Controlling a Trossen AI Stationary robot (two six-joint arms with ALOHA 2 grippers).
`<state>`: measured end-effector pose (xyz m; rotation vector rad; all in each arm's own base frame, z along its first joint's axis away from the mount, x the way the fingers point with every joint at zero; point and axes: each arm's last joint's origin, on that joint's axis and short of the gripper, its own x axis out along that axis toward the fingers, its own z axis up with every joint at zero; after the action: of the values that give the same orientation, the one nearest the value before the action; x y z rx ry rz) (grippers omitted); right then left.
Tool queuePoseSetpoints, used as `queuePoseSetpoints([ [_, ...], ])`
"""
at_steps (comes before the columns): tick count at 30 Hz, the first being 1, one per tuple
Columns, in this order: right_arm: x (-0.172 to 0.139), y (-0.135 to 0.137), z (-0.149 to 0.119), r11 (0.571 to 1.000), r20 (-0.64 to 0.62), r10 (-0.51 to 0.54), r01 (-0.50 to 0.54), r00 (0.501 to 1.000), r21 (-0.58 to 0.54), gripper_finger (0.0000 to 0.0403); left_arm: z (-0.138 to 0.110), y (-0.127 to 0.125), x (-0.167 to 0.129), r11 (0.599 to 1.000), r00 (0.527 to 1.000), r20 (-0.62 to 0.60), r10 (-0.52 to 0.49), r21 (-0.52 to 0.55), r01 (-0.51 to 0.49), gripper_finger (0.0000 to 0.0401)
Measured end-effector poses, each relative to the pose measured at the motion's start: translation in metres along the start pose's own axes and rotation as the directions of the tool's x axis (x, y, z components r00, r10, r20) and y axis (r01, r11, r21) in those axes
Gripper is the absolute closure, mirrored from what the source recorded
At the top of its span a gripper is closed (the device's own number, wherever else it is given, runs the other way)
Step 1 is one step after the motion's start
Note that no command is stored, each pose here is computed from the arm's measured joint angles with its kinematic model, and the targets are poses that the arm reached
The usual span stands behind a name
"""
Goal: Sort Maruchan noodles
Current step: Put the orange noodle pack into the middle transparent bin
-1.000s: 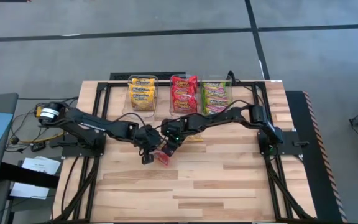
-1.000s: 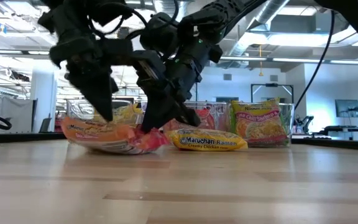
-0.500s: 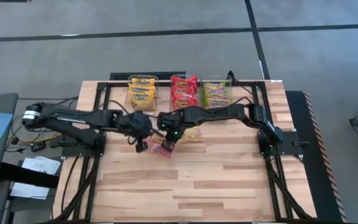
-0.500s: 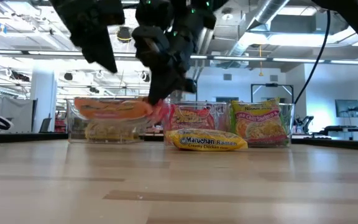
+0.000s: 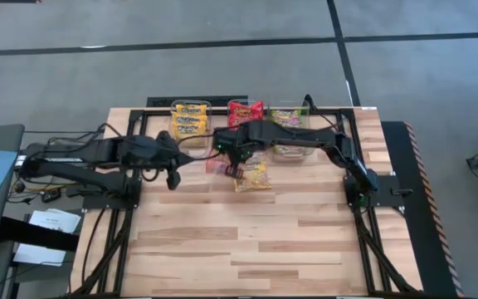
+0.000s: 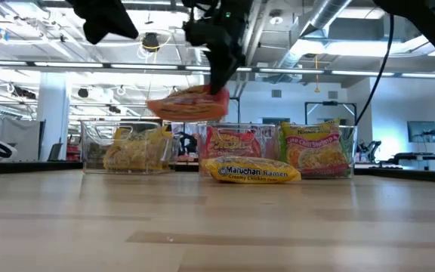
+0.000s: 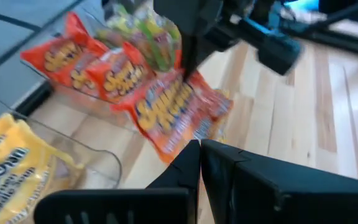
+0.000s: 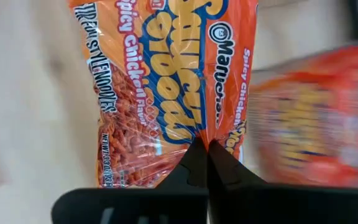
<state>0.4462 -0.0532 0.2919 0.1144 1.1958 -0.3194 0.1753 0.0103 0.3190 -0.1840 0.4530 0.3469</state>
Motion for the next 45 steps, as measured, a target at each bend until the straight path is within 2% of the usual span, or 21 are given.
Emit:
queuePoseSetpoints([
  [3,-0.011,-0.011,-0.002,0.988,-0.015,-0.146,0.144,0.989,-0.056,0.04,0.002,0.003,-0.009,1.0,0.999,0.039,0.016,-0.018,-0.015,0.0401],
  [8,-0.023,-0.027,-0.006,0.916,-0.013,-0.379,0.373,0.925,-0.15,0.04,0.002,0.007,-0.017,0.998,0.996,0.064,0.061,-0.028,-0.06,0.0401],
  [17,-0.022,-0.064,-0.009,0.83,-0.075,-0.554,0.541,0.829,-0.137,0.04,-0.002,0.009,-0.016,0.992,0.991,0.033,0.128,-0.016,-0.128,0.0401],
  [22,-0.004,-0.074,-0.017,0.824,-0.144,-0.561,0.531,0.816,-0.198,0.04,-0.003,0.01,-0.016,0.988,0.988,0.034,0.154,-0.014,-0.153,0.0401],
  [25,0.007,-0.072,-0.022,0.817,-0.17,-0.561,0.509,0.81,-0.273,0.0402,-0.002,0.01,-0.016,0.985,0.984,0.039,0.173,-0.011,-0.173,0.0401],
  [29,0.015,-0.063,-0.024,0.813,-0.167,-0.554,0.488,0.815,-0.317,0.0402,-0.002,0.011,-0.016,0.982,0.981,0.043,0.188,-0.011,-0.187,0.0401],
  [34,0.016,-0.048,-0.021,0.842,-0.122,-0.494,0.44,0.861,-0.311,0.0402,-0.002,0.011,-0.016,0.979,0.978,0.046,0.202,-0.012,-0.201,0.0401],
  [39,0.019,-0.035,-0.018,0.836,-0.065,-0.478,0.432,0.876,-0.338,0.04,-0.002,0.011,-0.016,0.979,0.978,0.046,0.202,-0.011,-0.202,0.0401],
  [45,0.038,-0.039,-0.029,0.856,-0.141,-0.447,0.376,0.884,-0.355,0.0398,-0.002,0.011,-0.016,0.979,0.978,0.046,0.202,-0.011,-0.202,0.0401],
])
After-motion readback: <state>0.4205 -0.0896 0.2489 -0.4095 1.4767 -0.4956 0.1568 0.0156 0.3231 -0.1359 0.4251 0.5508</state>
